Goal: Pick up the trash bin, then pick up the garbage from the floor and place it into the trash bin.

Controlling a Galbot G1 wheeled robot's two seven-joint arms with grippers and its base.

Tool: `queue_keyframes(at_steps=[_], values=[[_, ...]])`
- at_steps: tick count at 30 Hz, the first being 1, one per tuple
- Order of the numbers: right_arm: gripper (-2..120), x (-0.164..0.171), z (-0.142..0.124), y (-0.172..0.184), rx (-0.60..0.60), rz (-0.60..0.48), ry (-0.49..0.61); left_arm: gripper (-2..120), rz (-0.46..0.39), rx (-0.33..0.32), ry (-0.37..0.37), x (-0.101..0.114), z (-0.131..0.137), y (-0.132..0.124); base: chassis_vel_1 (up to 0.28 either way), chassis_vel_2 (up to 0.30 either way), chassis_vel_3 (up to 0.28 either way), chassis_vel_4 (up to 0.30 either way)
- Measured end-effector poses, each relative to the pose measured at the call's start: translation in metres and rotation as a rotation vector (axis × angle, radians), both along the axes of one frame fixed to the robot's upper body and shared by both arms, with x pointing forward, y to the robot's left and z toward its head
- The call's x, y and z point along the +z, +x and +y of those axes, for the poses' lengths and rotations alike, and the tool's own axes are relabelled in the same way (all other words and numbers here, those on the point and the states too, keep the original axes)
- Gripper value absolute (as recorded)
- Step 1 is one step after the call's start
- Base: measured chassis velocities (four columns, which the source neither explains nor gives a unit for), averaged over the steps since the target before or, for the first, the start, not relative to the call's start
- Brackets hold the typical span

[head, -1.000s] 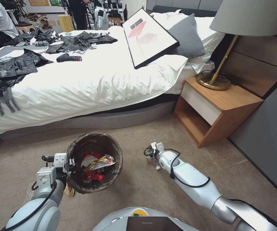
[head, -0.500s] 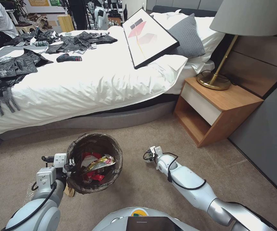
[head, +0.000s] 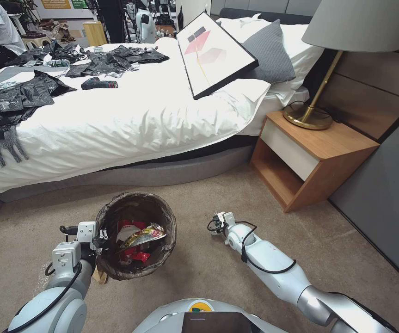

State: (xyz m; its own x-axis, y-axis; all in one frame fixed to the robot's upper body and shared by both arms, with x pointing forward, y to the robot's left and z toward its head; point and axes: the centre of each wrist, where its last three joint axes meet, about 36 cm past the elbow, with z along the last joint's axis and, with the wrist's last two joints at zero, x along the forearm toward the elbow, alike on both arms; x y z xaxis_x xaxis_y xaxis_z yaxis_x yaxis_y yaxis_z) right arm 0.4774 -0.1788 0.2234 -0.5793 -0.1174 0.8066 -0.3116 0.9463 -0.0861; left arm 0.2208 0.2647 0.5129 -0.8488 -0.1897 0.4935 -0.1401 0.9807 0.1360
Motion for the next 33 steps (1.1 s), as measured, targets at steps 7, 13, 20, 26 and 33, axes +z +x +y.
queue_keyframes(at_steps=[7, 13, 20, 26, 33], values=[[96, -0.0034, -0.0016, -0.0001, -0.005, 0.005, 0.002, 3, 0.001, 0.001, -0.001, -0.0002, -0.0002, -0.0002, 0.0, 0.0, 0.0, 0.0], [80, -0.0047, -0.0007, 0.0003, -0.007, 0.002, 0.006, 3, 0.002, 0.002, 0.001, -0.0003, -0.0002, -0.0005, 0.0, 0.0, 0.0, 0.0], [56, -0.0053, -0.0024, -0.0027, -0.009, -0.008, 0.012, 3, 0.001, 0.003, 0.001, -0.0004, -0.0004, -0.0006, 0.0, 0.0, 0.0, 0.0], [37, -0.0042, -0.0061, -0.0058, -0.017, -0.019, 0.015, 3, 0.001, 0.003, -0.001, -0.0007, -0.0011, -0.0006, 0.0, 0.0, 0.0, 0.0], [29, 0.0027, -0.0088, -0.0087, -0.029, -0.079, 0.029, 3, 0.001, 0.001, 0.002, -0.0006, -0.0007, -0.0007, 0.0, 0.0, 0.0, 0.0]])
